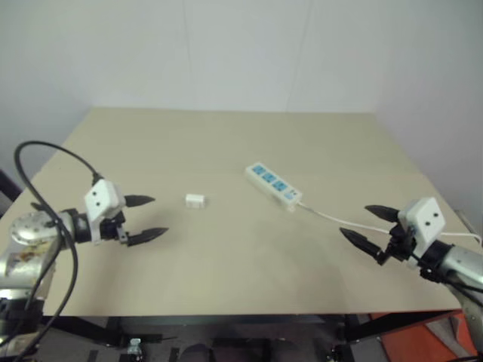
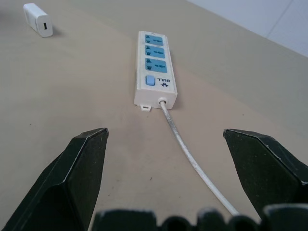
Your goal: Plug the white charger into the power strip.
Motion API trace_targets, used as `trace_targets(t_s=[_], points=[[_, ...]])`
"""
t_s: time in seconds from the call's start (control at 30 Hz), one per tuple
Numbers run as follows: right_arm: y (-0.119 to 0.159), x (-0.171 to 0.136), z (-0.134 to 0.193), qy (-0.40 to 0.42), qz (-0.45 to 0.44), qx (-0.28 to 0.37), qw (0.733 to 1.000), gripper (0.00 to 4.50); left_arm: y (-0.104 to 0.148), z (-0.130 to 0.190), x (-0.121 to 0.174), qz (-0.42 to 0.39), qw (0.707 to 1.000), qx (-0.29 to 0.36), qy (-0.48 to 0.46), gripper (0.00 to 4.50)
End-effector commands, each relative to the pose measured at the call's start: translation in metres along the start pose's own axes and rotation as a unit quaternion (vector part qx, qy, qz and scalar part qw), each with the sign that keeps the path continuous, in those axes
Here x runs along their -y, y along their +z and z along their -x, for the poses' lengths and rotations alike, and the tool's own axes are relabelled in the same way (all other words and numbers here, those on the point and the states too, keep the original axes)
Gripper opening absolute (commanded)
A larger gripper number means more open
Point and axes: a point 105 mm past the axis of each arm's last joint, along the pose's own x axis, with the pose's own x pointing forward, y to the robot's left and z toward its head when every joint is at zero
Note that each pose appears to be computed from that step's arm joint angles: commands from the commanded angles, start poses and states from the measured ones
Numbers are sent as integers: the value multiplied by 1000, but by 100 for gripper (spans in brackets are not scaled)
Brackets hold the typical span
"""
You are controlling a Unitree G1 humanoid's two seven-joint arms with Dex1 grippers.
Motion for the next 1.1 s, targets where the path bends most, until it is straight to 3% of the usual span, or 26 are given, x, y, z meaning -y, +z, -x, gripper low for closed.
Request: trace_targets(t_s=[0.03,0.37,0.63,0.9,1.1], points=[[10,2,-1,-5,13,16,1000,450,16,1,-3,-27,999,21,-1,448],[8,2,-8,-8,8,17,1000,450,17,0,-3,-29,999,22,-2,448],[-28,21,-73,-84,-35,-32,995,450,22,-15,-2,-34,999,35,-22,448],[-46,19,-121,-27,-78,-80,993,450,25,-24,-2,-40,998,41,-33,448],[-71,3,-121,39,-79,-126,988,295,24,-22,0,-40,998,40,-34,450]])
